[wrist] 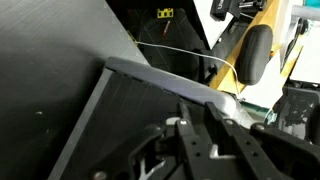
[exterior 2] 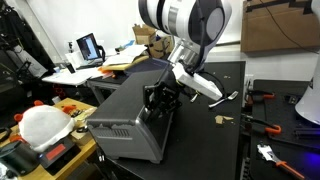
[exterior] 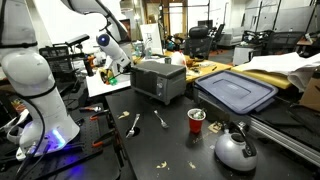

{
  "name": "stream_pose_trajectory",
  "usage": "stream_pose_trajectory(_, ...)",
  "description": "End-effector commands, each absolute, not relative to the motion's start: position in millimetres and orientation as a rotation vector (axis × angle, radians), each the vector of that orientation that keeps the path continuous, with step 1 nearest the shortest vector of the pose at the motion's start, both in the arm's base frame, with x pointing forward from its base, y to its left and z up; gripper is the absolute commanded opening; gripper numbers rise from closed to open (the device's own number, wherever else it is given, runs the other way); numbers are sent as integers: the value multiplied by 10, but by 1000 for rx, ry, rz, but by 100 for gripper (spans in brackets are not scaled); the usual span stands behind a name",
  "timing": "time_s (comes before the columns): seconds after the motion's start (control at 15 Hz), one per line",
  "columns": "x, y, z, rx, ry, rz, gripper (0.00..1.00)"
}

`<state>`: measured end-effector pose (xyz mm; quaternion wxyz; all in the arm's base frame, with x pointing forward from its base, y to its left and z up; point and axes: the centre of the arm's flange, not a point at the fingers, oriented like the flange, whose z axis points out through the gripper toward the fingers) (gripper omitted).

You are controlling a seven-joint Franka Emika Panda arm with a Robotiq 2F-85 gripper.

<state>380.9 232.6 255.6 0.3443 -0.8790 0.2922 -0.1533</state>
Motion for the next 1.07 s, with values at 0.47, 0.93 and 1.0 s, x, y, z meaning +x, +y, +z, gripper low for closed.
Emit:
stream_pose_trajectory(0.47,3694,1124,1965,-2527,812,-282,100)
stream_pose_trajectory(0.93,3668,576,2226,-2449,1070,-298,100)
stream_pose_trajectory(1.0,3649,514,2292,-2427,1106,-310,100)
